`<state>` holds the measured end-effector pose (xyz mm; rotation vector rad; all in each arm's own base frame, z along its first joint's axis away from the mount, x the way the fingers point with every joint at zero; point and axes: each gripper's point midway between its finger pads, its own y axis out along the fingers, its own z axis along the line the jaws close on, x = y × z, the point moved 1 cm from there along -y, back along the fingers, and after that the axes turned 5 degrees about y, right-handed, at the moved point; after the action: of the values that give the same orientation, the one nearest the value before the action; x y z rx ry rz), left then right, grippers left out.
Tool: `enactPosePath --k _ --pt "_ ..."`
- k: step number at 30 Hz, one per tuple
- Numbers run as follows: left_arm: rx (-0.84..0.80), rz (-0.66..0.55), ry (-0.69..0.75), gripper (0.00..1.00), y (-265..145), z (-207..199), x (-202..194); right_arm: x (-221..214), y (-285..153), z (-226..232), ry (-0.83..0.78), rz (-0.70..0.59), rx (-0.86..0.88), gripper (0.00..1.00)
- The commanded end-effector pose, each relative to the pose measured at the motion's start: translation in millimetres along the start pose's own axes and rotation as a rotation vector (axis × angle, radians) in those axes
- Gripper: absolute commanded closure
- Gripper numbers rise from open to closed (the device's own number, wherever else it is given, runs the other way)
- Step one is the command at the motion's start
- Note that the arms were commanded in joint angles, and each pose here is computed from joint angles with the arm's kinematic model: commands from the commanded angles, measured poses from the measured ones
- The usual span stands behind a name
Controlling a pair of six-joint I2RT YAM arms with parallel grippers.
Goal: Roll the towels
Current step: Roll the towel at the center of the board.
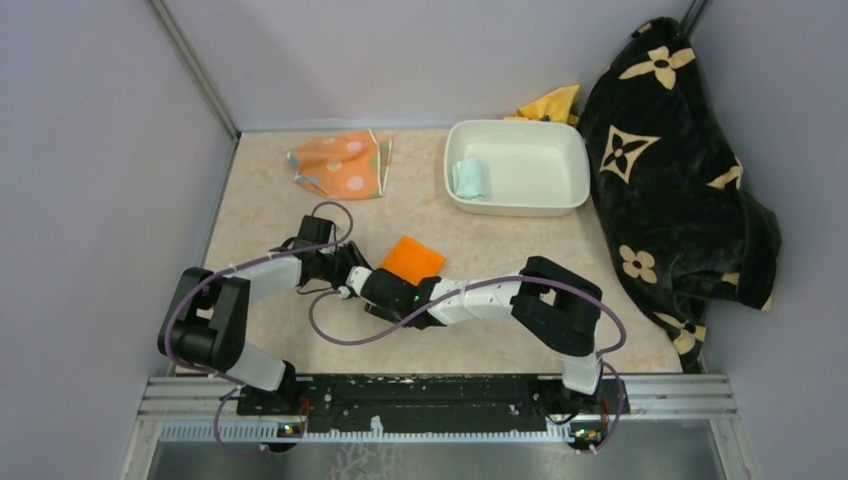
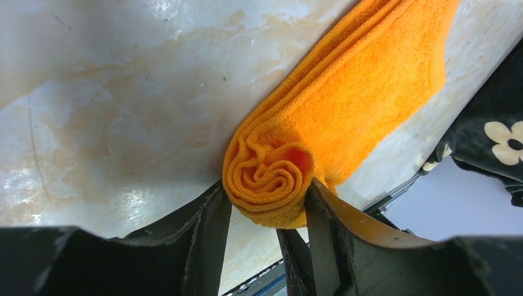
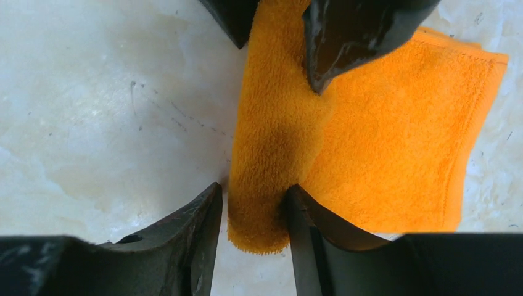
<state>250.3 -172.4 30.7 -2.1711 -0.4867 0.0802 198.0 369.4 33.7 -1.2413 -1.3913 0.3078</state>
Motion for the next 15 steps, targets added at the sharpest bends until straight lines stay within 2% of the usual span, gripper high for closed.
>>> enactPosePath --k 1,6,11,15 --pt "0.184 0.014 0.015 0.44 7.2 44.7 -11.9 -28.2 22.6 13.1 0.039 0.108 0.087 0.61" --pt "0.158 -0.033 0.043 0.4 -6.6 32.2 -1.2 -30.6 16.5 19.2 0.169 0.129 0.258 0.81" --pt "0.148 -0.203 0.11 0.32 -47.2 12.5 26.9 -3.2 -11.0 37.2 0.406 0.083 0.653 0.97" --pt "0.151 -0.241 0.127 0.3 -66.9 8.0 27.3 19.0 -25.9 37.7 0.581 0.056 0.907 1.0"
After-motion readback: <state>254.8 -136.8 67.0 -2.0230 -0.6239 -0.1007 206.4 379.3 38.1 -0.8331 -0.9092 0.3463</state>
